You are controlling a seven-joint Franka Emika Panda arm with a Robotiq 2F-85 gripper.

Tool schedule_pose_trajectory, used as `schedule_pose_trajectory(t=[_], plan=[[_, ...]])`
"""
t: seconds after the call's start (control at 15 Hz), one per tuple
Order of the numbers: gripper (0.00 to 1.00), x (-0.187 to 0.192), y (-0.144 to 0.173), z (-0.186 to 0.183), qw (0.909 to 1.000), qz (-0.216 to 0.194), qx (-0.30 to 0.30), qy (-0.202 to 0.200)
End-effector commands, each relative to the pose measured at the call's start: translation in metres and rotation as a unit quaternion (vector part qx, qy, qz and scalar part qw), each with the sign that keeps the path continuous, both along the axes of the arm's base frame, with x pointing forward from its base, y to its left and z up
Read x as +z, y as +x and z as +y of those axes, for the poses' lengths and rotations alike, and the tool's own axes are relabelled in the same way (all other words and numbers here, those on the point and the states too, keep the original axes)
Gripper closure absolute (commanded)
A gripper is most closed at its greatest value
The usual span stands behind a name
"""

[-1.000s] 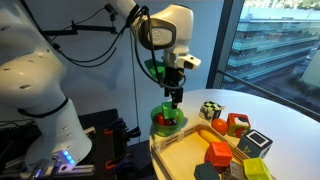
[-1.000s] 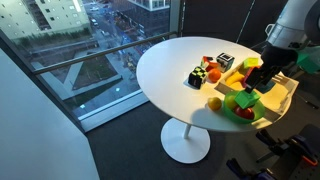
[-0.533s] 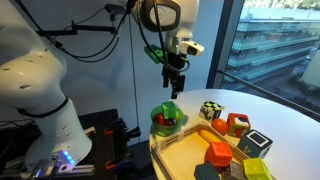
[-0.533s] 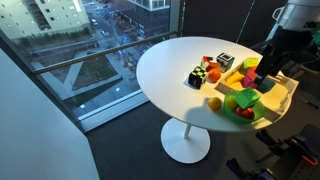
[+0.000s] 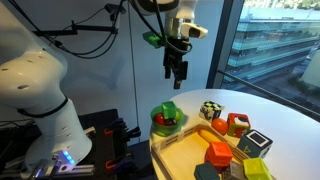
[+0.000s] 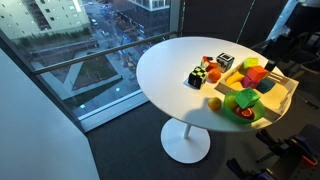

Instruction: Put the orange block on top of the pink block then place the green block in the green bowl

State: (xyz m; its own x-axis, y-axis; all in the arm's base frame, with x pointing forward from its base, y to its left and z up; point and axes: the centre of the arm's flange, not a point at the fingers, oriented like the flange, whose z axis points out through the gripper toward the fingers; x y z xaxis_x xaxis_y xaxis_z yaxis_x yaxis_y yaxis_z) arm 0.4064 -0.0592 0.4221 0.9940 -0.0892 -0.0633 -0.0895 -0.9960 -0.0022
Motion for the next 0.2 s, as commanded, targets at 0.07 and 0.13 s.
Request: schedule_pose_trajectory(t=[0.07,0.13], plan=[[0.00,0.0053,-0.0014,-0.0023,1.0000,-0.006,0.001,-0.006],[0.00,0.0066,-0.0017,-0.0029,0.9999,-0.008,0.001,-0.008]])
